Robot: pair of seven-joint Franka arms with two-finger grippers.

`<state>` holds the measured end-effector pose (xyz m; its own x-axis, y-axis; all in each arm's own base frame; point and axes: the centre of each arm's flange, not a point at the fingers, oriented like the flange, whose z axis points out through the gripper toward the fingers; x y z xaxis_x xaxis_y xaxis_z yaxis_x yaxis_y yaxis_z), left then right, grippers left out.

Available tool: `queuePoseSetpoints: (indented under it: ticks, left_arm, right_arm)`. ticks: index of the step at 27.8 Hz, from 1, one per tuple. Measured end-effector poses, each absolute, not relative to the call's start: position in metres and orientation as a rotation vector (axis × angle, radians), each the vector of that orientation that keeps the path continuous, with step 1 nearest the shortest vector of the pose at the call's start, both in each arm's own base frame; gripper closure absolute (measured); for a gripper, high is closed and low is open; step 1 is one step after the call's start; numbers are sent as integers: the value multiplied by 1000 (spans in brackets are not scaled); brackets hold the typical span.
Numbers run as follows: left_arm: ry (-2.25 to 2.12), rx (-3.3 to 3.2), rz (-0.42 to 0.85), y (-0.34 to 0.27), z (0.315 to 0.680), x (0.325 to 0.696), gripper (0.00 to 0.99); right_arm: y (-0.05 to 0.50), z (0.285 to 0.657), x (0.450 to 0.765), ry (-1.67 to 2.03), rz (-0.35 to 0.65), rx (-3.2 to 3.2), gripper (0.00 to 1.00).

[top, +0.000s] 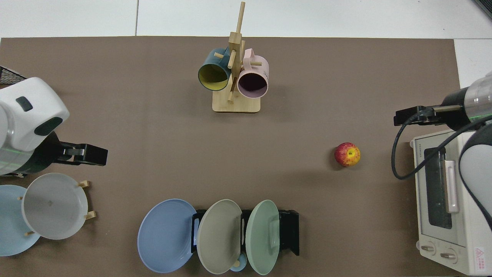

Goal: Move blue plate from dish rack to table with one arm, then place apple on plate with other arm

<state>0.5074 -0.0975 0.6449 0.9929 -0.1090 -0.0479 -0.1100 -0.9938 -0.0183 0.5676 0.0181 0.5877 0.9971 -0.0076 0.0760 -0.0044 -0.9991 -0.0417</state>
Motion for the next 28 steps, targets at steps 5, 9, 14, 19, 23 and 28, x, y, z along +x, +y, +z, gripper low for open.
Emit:
queuePoseSetpoints:
  ticks: [5, 9, 14, 19, 23, 28]
  left_arm:
    - [171, -3119, 72, -93, 642, 515, 0]
    - [175, -3121, 68, -91, 643, 519, 0]
    - [184, -3122, 52, -91, 647, 519, 0]
    - [188, -3123, 42, -91, 648, 520, 0]
    - [190, -3123, 42, -91, 648, 520, 0]
    - [190, -3123, 42, -91, 648, 520, 0]
  right_arm:
    - [19, 588, 568, 30, -118, -3097, 0]
    - [20, 588, 568, 43, -118, -3096, 0]
    - [21, 595, 570, 49, -141, -3095, 0]
    - [25, 597, 579, 50, -154, -3097, 0]
    - [33, 588, 587, 42, -146, -3100, 0]
    - [49, 562, 599, 29, -104, -3110, 0]
